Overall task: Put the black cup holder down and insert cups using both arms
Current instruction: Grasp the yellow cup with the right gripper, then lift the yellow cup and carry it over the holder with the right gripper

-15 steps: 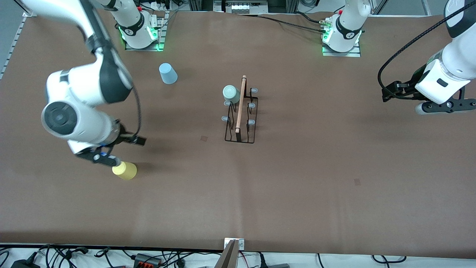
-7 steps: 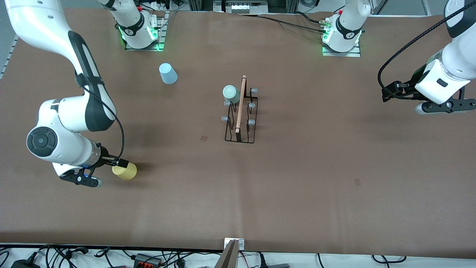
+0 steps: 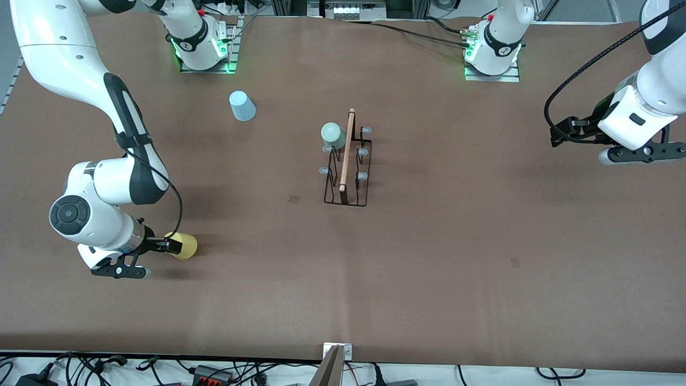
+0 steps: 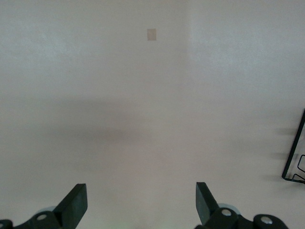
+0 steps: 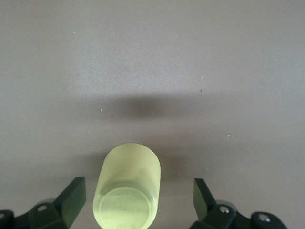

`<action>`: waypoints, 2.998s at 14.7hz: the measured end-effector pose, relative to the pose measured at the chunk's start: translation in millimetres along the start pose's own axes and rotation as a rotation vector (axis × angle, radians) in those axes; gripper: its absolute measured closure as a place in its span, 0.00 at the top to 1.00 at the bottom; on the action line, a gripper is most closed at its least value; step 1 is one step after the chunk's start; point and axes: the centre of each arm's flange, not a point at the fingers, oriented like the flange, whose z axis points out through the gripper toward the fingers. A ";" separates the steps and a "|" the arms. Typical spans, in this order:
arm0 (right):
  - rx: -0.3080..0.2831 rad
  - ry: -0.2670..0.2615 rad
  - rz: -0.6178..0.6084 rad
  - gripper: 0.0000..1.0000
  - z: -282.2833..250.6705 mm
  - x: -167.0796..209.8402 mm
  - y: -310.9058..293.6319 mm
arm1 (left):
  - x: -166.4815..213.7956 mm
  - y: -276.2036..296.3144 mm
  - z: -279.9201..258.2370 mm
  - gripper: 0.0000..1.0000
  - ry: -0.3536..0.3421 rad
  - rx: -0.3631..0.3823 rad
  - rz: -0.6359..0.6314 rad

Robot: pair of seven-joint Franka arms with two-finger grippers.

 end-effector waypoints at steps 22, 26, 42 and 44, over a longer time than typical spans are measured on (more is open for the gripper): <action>0.038 -0.064 -0.115 1.00 41.5 -7.8 1.0 | 0.0 0.0 0.0 1.00 0.000 0.000 0.000; 0.056 -0.073 -0.107 0.92 45.8 -9.0 -2.5 | 0.0 0.0 0.0 1.00 0.000 0.000 0.000; 0.175 -0.122 -0.159 0.68 -117.6 -45.6 -130.0 | 0.0 0.0 0.1 1.00 0.000 0.000 0.000; 0.205 -0.160 -0.153 0.68 -131.7 -68.6 -179.4 | 0.0 0.0 0.1 1.00 0.000 0.000 0.000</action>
